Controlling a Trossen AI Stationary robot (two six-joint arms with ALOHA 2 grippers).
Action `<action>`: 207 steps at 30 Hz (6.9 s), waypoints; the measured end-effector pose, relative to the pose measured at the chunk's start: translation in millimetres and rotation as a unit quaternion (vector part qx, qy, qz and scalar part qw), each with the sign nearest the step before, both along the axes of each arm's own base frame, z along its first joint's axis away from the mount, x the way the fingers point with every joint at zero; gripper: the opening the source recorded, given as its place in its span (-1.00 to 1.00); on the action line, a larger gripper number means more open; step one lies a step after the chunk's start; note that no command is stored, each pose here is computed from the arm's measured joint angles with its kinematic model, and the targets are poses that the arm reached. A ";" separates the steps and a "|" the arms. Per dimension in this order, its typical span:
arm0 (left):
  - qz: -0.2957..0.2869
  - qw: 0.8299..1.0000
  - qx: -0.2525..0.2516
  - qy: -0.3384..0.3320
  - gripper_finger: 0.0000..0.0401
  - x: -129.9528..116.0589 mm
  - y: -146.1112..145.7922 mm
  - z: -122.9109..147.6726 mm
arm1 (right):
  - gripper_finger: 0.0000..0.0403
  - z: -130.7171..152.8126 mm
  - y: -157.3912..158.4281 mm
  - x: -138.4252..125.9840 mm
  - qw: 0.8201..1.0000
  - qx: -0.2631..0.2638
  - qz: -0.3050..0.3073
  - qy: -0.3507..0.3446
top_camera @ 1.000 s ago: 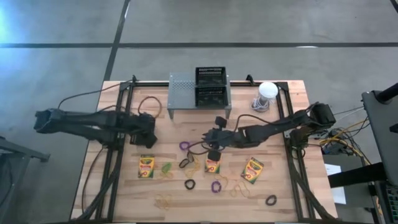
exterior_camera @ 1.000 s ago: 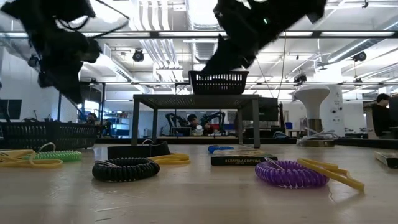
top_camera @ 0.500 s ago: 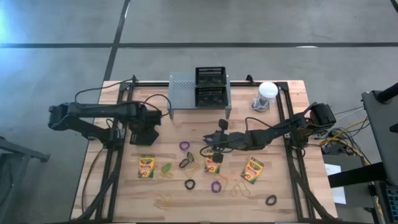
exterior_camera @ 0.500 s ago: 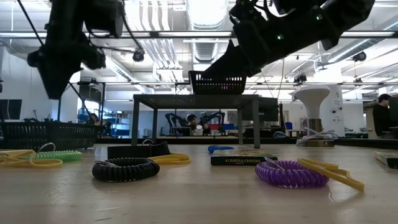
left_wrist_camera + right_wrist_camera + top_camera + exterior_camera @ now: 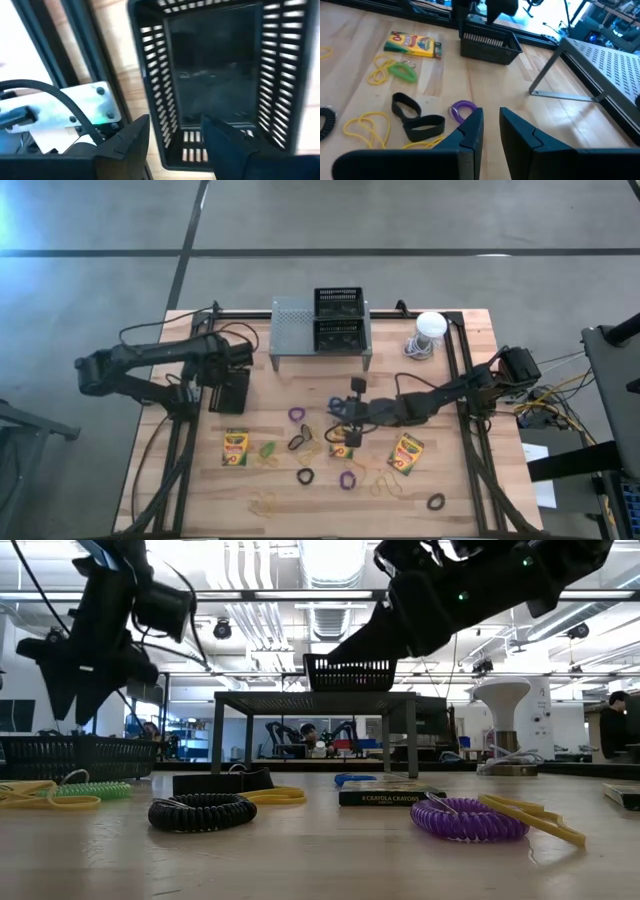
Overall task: Pick & Place Office Desk Supplies
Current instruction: Put the black bin on the shelf, then put the blue spring keychain into the middle black bin on the shelf
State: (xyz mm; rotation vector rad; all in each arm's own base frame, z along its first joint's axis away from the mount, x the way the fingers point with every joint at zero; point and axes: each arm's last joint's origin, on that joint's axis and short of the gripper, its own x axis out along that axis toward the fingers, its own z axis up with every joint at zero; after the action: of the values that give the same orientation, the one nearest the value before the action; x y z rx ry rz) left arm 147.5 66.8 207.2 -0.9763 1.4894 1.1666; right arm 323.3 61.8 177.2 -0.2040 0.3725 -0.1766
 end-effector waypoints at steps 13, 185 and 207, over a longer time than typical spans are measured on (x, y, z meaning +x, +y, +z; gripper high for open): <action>0.034 0.999 0.012 -0.002 -0.20 -5.8 2.2 -21.8 | -0.72 -0.1 4.3 -0.8 1.000 -0.001 0.007 0.000; -0.103 0.909 0.170 -0.367 -0.56 64.6 129.8 144.6 | -0.72 5.0 31.0 -26.0 0.992 0.106 -0.011 -0.062; -0.451 0.684 0.236 -0.522 -0.56 79.2 -90.6 -1.7 | -0.29 -39.4 7.3 -21.6 0.972 0.197 -0.124 0.036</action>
State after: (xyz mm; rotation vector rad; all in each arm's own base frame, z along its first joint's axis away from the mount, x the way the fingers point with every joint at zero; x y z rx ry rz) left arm 226.7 -23.8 205.4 -0.2724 0.4725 0.0898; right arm 301.7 69.2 137.8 0.2301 0.4971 -0.3373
